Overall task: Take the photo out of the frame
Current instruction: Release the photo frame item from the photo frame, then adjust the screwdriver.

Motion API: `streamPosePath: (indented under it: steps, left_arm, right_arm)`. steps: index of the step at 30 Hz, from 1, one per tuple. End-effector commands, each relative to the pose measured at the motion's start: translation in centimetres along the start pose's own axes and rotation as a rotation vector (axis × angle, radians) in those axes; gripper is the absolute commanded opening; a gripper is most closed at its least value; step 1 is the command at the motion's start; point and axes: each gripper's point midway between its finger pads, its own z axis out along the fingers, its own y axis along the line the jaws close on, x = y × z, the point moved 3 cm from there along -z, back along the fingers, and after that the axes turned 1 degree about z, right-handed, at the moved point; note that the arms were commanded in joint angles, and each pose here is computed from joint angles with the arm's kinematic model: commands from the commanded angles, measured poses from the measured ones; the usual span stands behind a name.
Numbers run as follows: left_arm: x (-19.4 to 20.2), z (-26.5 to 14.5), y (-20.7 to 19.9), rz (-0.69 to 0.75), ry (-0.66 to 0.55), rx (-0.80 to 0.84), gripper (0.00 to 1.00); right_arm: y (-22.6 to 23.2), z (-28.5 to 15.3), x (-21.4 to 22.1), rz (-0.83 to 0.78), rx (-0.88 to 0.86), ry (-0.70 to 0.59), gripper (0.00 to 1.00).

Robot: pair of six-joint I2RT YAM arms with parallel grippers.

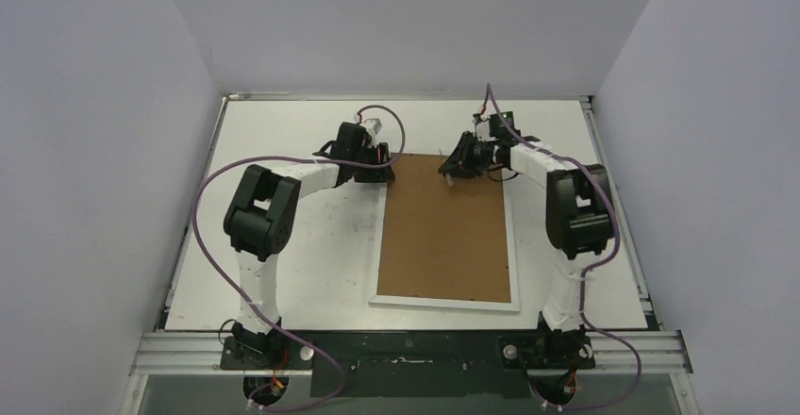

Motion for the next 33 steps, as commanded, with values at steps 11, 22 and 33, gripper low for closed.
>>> streamPosePath:
  steps: [11,22,33]
  left_arm:
    - [-2.3,-9.0,-3.3,-0.056,-0.295,-0.057,0.61]
    - [2.1,-13.5,-6.8,-0.093,-0.343,0.033,0.69]
    - [6.4,-20.7,-17.9,-0.071,-0.364,0.534,0.69]
  right_arm:
    - [-3.7,-19.8,0.0,-0.286,0.652,-0.724,0.10]
    - [3.2,-22.6,5.3,-0.546,0.281,-0.737,0.12]
    - [8.2,-19.6,11.0,-0.476,-0.351,-0.669,0.11]
